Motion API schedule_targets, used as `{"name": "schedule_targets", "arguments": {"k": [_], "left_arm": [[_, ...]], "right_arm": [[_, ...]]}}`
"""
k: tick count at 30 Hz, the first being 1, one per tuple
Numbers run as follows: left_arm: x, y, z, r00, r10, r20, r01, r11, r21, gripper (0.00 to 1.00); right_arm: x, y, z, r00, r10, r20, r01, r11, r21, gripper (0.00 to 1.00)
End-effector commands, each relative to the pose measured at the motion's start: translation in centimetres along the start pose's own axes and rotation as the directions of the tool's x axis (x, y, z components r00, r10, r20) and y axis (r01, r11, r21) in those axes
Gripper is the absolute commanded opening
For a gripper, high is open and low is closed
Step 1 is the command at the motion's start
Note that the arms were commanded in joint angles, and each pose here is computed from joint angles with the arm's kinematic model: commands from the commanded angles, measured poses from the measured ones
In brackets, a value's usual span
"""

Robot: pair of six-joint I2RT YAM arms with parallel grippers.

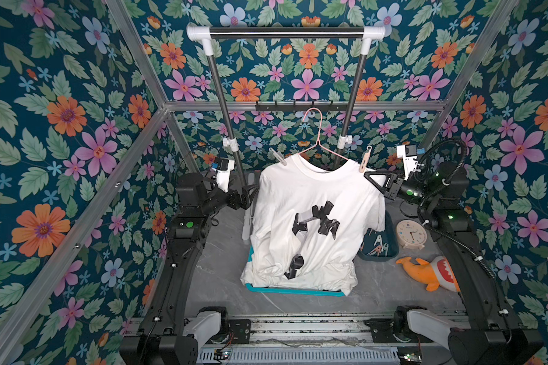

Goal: Use clothespins to secure the t-shirt on both sides of the hanger
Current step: Hang the hanger on the clothesline.

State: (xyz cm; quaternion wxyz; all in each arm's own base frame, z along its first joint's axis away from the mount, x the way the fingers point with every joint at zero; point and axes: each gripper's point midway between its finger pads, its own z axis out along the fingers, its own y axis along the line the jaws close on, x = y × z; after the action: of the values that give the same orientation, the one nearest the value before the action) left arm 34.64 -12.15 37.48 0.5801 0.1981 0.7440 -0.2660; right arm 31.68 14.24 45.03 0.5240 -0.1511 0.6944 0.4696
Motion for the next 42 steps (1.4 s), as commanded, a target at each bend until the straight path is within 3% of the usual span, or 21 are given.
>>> {"name": "schedule_targets", "arguments": {"k": [1,21,26,42], "left_arm": [[-0.6,0.1,0.0,1.0,-0.001,0.031,0.001,1.0,-0.005,1.0],[0.0,-0.4,0.0,0.998,-0.012,0.062,0.01,0.999,0.034,1.0],[-0.2,-0.5,0.0,0.998,-0.01,0.066,0.008,0.999,0.038,1.0],[0.1,-0.5,0.1,0.998,-0.014,0.061,0.011,0.999,0.039,1.0]], "right_arm": [[-1.8,0.5,-0.5,0.998,-0.037,0.041,0.034,0.998,0.051,0.0],[-10.5,5.0,-1.4,0.962,-0.198,0.189,0.178,0.977,0.118,0.0],[-11.2,6.1,-1.1,0.925,-0.308,0.224,0.273,0.946,0.177,0.0],[-15.1,7.8,-2.3,0.849,-0.413,0.328,0.349,0.906,0.238,0.0]]}}
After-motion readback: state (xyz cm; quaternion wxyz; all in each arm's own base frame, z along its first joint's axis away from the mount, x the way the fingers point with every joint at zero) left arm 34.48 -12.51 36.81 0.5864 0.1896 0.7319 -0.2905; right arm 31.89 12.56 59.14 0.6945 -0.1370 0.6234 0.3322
